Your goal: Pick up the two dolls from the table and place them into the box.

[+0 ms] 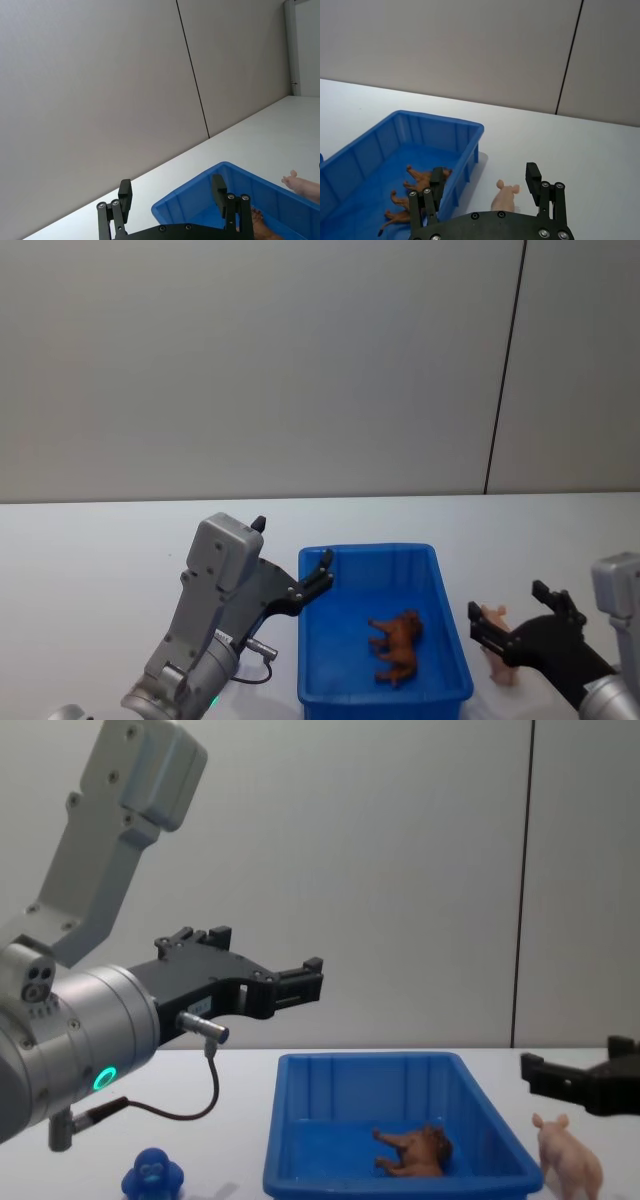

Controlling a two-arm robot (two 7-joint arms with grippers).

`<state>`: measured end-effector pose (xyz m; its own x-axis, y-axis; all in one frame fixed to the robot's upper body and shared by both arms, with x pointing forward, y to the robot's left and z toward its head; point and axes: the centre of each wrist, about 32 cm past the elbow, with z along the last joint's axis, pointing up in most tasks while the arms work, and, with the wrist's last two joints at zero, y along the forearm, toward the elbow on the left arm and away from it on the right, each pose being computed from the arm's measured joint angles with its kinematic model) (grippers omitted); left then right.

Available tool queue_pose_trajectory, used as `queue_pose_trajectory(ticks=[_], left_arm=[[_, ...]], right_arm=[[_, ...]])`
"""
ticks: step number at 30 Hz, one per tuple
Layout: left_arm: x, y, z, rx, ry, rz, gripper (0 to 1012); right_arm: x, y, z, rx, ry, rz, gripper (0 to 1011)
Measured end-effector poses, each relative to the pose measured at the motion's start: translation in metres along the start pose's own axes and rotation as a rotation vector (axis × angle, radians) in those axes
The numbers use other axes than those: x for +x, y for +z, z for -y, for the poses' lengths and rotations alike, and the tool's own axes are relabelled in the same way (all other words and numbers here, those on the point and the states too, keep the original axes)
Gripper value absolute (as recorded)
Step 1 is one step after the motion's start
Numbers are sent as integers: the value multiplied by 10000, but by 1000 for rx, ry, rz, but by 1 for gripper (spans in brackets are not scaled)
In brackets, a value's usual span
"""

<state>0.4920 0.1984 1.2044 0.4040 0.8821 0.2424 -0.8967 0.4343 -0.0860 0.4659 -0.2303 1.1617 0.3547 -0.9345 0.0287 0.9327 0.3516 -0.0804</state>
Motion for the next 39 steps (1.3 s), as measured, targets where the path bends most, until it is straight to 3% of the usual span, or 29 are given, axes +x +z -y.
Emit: queue_pose_trajectory(ticks=[15, 33, 39], left_arm=[[0, 0, 0, 0, 0, 0, 1001], [0, 0, 0, 0, 0, 0, 1001], [0, 0, 0, 0, 0, 0, 1001]], right_arm=[[24, -168, 50, -61, -47, -11, 1001], [52, -420, -93, -138, -48, -43, 1000], [54, -485, -152, -152, -39, -51, 865]])
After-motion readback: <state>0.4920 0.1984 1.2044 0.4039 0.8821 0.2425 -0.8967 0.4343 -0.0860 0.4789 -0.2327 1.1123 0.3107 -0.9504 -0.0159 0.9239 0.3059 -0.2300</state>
